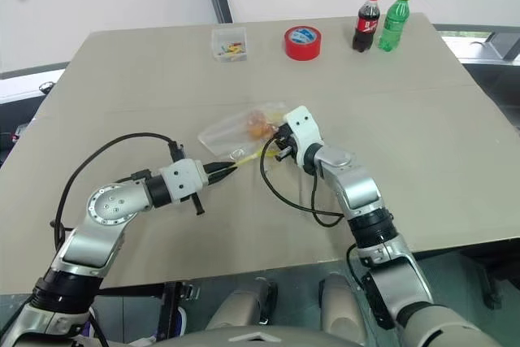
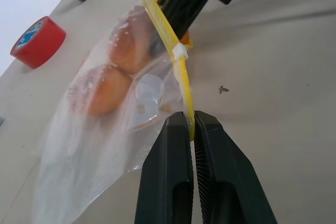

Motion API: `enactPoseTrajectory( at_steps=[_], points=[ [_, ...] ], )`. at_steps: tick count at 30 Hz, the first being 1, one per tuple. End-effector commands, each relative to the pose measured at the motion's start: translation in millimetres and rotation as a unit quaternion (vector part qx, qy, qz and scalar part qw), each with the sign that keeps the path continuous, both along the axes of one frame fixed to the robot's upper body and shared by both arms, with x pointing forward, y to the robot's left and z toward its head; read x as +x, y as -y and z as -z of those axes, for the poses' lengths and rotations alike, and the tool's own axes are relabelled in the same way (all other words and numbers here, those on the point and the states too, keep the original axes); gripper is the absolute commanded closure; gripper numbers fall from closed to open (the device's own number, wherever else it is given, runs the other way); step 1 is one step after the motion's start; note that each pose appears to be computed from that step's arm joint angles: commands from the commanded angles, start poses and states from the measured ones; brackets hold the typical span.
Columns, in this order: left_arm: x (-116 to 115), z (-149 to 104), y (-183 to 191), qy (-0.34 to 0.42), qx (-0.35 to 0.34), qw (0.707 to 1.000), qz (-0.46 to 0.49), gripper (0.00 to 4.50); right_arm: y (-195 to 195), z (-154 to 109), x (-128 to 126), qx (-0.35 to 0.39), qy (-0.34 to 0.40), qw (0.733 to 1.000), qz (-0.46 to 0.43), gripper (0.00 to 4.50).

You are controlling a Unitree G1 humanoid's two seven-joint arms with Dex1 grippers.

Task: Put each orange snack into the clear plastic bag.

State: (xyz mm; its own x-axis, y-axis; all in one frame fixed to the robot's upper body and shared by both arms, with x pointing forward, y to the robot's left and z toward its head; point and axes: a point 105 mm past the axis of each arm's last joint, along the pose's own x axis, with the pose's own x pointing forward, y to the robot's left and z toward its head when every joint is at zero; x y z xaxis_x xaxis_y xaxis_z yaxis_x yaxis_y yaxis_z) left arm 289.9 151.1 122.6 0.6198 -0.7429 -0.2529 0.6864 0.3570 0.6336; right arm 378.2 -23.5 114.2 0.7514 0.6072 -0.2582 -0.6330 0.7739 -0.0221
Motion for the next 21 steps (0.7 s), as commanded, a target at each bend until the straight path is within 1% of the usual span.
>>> enactPoseTrajectory(
  at_steps=[1, 5, 8, 10, 12, 16, 17, 19, 21],
  points=[
    [-4, -8, 4, 0.02, -0.001, 1.0, 0.009, 4.5, 2, -13, 13, 0.003, 0.031, 0.999, 0.042, 4.35],
    [-6, -8, 3, 0.021, -0.003, 1.0, 0.006, 4.5, 3, -9, 20, 0.011, 0.02, 0.997, 0.079, 4.35],
    [-6, -8, 3, 0.022, -0.004, 1.0, 0.005, 4.5, 4, -9, 24, 0.009, 0.025, 0.996, 0.089, 4.35],
    [-5, -8, 4, 0.022, -0.008, 1.0, 0.004, 4.5, -7, -11, 21, 0.008, 0.039, 0.997, 0.062, 4.35],
    [-4, -8, 5, 0.021, -0.013, 1.0, 0.0, 4.5, -17, -14, 18, 0.027, 0.04, 0.998, 0.03, 4.35],
    [0, -8, 1, 0.018, -0.031, 0.999, -0.019, 4.5, -13, -16, 20, 0.019, 0.067, 0.997, 0.038, 2.66],
    [2, -9, -1, 0.016, -0.039, 0.999, -0.027, 4.5, -9, -16, 21, 0.011, 0.075, 0.996, 0.044, 2.07],
    [6, -12, -5, 0.014, -0.052, 0.998, -0.042, 4.5, -3, -21, 17, 0.009, 0.093, 0.995, 0.037, 1.11],
    [11, -15, -10, 0.011, -0.069, 0.996, -0.058, 4.5, 2, -29, 11, 0.018, 0.106, 0.994, 0.027, 1.11]
  ],
)
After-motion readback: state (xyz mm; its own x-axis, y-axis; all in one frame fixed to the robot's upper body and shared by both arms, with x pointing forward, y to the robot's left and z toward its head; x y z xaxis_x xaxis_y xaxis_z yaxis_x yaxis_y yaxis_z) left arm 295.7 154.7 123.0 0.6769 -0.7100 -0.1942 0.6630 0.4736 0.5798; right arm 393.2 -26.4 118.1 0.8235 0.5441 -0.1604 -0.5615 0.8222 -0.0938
